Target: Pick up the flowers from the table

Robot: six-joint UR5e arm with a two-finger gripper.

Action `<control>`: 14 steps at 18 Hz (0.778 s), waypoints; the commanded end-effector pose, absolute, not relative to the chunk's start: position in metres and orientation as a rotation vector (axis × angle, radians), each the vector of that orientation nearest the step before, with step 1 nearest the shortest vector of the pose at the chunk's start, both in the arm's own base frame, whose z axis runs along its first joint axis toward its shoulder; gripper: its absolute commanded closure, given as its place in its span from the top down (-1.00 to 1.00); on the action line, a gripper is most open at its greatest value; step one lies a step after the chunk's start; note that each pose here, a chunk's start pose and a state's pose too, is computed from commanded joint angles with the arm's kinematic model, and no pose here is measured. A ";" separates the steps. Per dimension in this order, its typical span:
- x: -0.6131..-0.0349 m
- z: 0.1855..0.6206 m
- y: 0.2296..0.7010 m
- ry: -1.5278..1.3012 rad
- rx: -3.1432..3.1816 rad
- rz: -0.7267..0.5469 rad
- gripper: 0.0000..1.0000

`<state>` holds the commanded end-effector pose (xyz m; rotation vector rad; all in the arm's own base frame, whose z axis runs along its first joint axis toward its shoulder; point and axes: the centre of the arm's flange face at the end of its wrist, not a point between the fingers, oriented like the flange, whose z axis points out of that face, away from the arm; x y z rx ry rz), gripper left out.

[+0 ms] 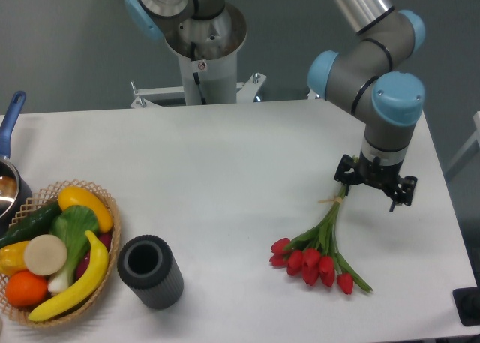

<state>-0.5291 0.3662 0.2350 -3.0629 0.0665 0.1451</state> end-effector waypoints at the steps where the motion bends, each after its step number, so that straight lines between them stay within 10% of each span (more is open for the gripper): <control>1: -0.523 0.230 0.374 0.090 -3.064 0.132 1.00; 14: -0.493 0.195 0.428 0.205 -3.032 0.085 1.00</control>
